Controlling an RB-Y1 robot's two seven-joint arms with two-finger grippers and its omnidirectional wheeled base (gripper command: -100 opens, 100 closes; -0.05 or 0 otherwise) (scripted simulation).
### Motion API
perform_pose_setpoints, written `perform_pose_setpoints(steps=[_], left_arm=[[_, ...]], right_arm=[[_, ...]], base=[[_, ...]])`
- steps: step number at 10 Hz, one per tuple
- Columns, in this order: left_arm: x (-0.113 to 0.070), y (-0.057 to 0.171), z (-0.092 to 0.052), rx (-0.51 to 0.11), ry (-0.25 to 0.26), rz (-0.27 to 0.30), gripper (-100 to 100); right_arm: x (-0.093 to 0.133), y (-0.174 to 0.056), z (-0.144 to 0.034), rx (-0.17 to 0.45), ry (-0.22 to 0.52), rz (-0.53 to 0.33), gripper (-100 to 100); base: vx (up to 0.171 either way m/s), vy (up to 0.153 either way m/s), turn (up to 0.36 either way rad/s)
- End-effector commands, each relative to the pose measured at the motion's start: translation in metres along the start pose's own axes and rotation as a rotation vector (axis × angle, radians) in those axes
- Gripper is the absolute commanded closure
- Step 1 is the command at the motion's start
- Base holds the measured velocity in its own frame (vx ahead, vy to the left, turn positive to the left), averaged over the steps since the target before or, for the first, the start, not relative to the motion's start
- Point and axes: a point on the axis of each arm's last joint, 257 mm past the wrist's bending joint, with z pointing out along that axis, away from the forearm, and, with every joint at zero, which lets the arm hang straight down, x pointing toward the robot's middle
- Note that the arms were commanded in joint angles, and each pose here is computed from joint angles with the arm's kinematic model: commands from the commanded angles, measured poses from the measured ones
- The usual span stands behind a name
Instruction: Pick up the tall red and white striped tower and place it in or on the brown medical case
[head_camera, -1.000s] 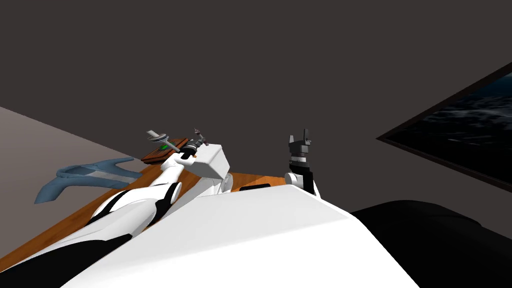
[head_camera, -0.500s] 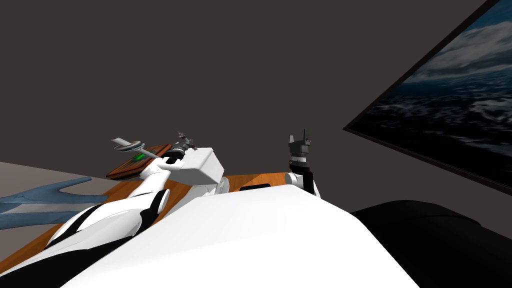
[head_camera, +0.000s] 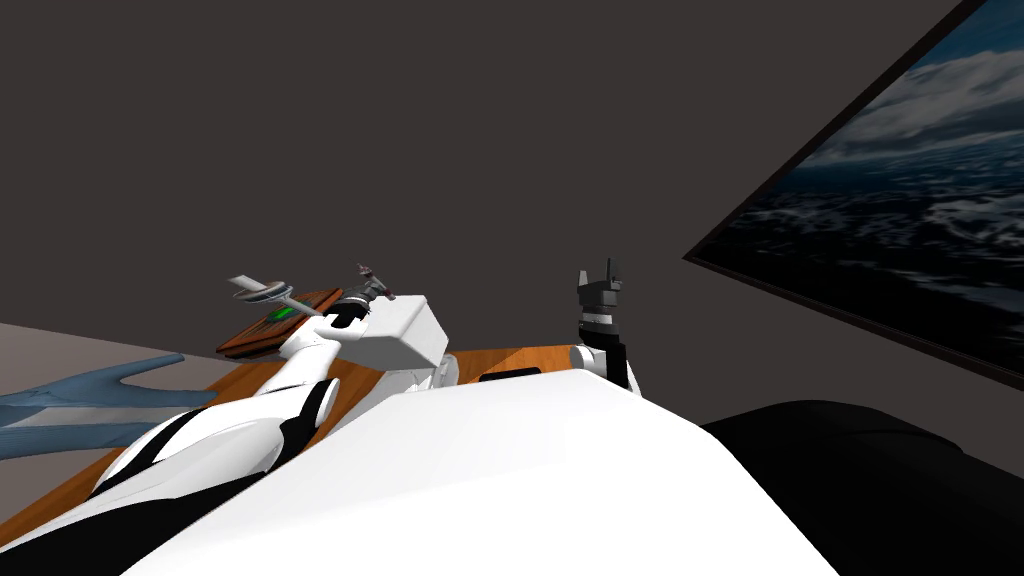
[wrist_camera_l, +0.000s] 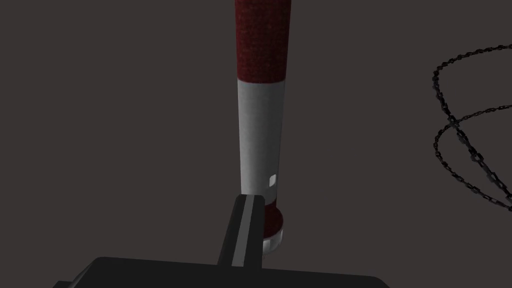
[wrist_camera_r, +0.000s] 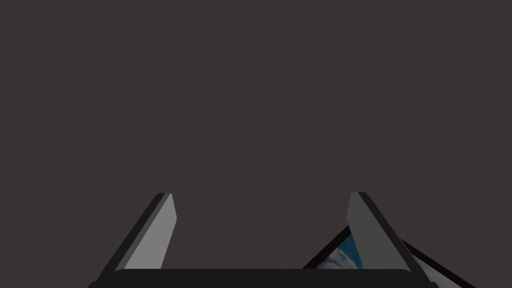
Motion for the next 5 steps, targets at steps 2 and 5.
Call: perform_pose_setpoints(steps=[2,5], left_arm=[[0.000,0.000,0.000,0.000,0.000,0.000,0],[0.000,0.028,-0.010,-0.019,-0.001,0.000,-100]], right_arm=[[0.000,0.000,0.000,0.000,0.000,0.000,0],[0.000,0.000,0.000,0.000,0.000,0.000,0]], base=[[0.000,0.000,0.000],[0.011,-0.015,-0.043]])
